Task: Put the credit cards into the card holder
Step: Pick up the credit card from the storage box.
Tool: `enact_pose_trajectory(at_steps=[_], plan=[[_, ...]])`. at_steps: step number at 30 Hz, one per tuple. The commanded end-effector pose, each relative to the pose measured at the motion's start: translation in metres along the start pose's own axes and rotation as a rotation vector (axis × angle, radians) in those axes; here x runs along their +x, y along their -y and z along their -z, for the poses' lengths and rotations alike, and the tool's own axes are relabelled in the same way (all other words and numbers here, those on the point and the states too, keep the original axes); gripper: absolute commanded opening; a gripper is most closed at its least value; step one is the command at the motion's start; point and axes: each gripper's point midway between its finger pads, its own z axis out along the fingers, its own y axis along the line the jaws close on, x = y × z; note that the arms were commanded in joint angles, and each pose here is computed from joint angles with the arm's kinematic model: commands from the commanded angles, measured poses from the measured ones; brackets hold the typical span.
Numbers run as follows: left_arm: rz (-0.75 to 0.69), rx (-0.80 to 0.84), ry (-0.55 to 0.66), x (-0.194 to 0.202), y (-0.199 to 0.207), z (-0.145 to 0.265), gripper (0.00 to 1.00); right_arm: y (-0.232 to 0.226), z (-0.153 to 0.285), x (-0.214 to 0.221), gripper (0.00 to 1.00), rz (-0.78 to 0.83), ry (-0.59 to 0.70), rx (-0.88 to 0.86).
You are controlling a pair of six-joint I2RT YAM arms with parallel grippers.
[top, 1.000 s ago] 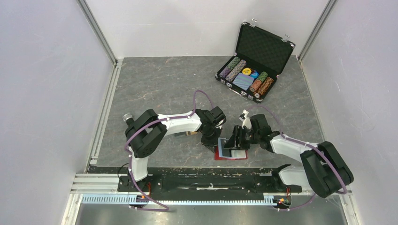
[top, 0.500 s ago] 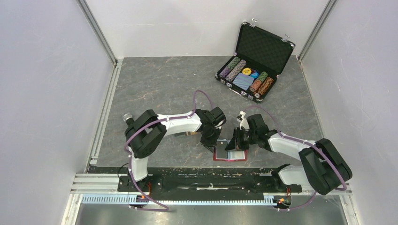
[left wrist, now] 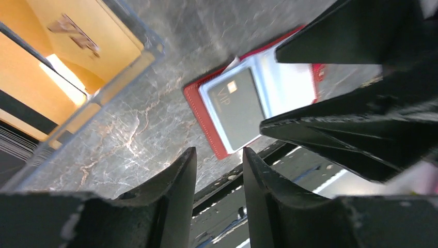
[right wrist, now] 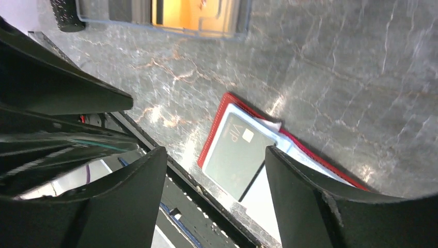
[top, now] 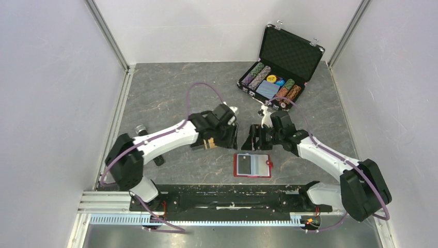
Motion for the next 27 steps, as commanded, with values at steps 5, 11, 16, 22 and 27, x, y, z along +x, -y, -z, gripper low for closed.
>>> enact_pose_trajectory(at_steps=[5, 11, 16, 22, 27], plan=[[0.239, 0.237, 0.226, -0.061, -0.028, 0.055, 0.45, -0.035, -0.012, -0.069, 0.72, 0.101, 0.060, -0.060], [0.379, 0.165, 0.265, -0.061, -0.091, 0.075, 0.45, -0.071, -0.044, -0.104, 0.64, 0.128, 0.027, -0.130], [0.385, -0.069, 0.230, -0.041, -0.140, 0.088, 0.43, -0.099, -0.085, -0.107, 0.53, 0.147, -0.052, -0.168], [0.350, -0.273, 0.192, -0.022, -0.173, 0.102, 0.38, -0.120, -0.132, -0.086, 0.39, 0.164, -0.150, -0.178], [0.357, -0.356, 0.176, -0.011, -0.187, 0.106, 0.33, -0.121, -0.161, -0.068, 0.31, 0.181, -0.203, -0.125]])
